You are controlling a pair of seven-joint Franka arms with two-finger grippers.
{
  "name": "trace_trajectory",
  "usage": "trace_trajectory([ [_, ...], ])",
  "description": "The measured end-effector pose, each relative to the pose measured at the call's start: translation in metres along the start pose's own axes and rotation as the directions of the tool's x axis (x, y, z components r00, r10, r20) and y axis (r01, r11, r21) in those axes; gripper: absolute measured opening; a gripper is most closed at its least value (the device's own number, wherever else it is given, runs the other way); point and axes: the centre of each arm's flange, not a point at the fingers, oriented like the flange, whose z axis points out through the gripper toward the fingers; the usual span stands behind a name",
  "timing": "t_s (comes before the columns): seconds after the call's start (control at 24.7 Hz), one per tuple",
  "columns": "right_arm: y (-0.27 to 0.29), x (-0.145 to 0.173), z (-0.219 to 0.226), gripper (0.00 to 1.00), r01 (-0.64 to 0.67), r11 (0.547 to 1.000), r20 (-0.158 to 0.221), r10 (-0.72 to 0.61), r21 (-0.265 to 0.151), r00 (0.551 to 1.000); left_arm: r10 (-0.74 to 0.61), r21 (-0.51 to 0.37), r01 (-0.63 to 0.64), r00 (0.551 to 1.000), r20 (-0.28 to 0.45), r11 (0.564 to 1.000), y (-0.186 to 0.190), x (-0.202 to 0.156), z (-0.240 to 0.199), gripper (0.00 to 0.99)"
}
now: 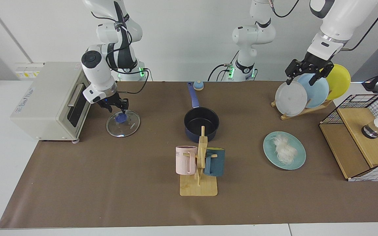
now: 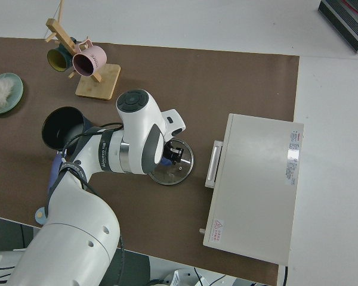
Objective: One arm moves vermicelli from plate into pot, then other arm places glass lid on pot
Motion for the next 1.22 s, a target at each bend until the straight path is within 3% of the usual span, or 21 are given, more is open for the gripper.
trace_trajectory([
  [0.12, -0.003, 0.006, 0.012, 0.91, 0.003, 1.0, -0.013, -0.003, 0.002, 1.0, 0.0, 0.0, 0.0, 1.0, 0.0, 1.0, 0.0, 0.0, 0.0, 0.991],
  [0.24, -0.005, 0.013, 0.025, 1.0, 0.006, 1.0, -0.027, -0.006, 0.005, 1.0, 0.0, 0.0, 0.0, 1.0, 0.0, 1.0, 0.0, 0.0, 0.0, 0.991],
  [0.65, -0.009, 0.024, 0.055, 0.97, 0.009, 1.0, -0.039, -0.009, 0.009, 0.999, 0.0, 0.0, 0.0, 1.0, 0.0, 1.0, 0.0, 0.0, 0.0, 0.991],
  [0.69, -0.009, 0.024, 0.055, 0.87, 0.009, 1.0, -0.039, -0.009, 0.009, 0.999, 0.0, 0.0, 0.0, 1.0, 0.0, 1.0, 0.0, 0.0, 0.0, 0.991],
  [0.81, -0.01, 0.025, 0.053, 0.74, 0.011, 1.0, -0.043, -0.011, 0.01, 0.999, 0.0, 0.0, 0.0, 1.0, 0.0, 1.0, 0.0, 0.0, 0.0, 0.991],
  [1.01, -0.011, 0.025, 0.053, 0.74, 0.012, 1.0, -0.043, -0.012, 0.009, 0.999, 0.0, 0.0, 0.0, 1.0, 0.0, 1.0, 0.0, 0.0, 0.0, 0.991],
  [1.22, -0.011, 0.023, 0.055, 0.85, 0.014, 1.0, -0.027, -0.014, 0.007, 1.0, 0.0, 0.0, 0.0, 1.0, 0.0, 1.0, 0.0, 0.0, 0.0, 0.991],
])
